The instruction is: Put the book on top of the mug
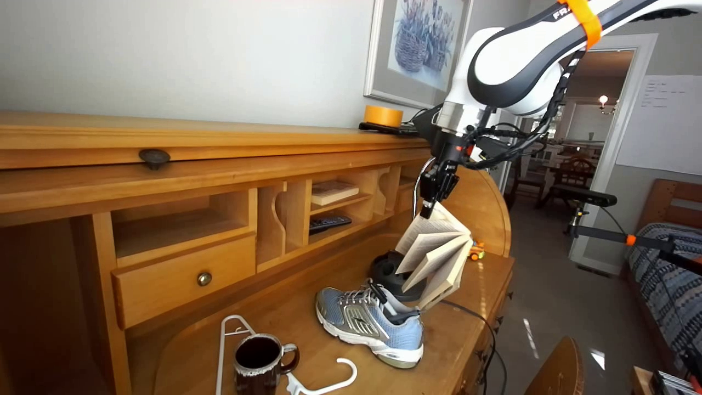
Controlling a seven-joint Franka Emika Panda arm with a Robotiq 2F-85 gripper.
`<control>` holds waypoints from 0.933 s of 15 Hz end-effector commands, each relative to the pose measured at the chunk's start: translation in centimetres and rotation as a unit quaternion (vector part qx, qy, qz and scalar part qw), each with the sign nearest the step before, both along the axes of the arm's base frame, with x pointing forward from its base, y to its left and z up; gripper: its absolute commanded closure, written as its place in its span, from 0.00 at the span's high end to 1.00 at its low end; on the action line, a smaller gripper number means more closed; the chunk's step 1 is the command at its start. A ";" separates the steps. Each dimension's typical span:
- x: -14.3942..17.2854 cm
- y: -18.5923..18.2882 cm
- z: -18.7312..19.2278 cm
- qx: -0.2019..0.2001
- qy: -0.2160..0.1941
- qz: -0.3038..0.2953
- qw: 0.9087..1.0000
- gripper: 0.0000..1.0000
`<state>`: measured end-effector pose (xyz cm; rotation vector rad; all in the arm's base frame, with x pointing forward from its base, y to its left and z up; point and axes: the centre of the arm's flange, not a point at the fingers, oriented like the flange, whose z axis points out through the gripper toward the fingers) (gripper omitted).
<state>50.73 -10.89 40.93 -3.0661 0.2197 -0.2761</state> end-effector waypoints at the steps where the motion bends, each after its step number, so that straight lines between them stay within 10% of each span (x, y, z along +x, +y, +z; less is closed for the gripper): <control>1: -0.3 4.2 1.6 -0.001 -0.027 0.031 0.999 0.04; 14: -1.0 18.2 6.5 -0.001 -0.050 0.154 0.987 0.04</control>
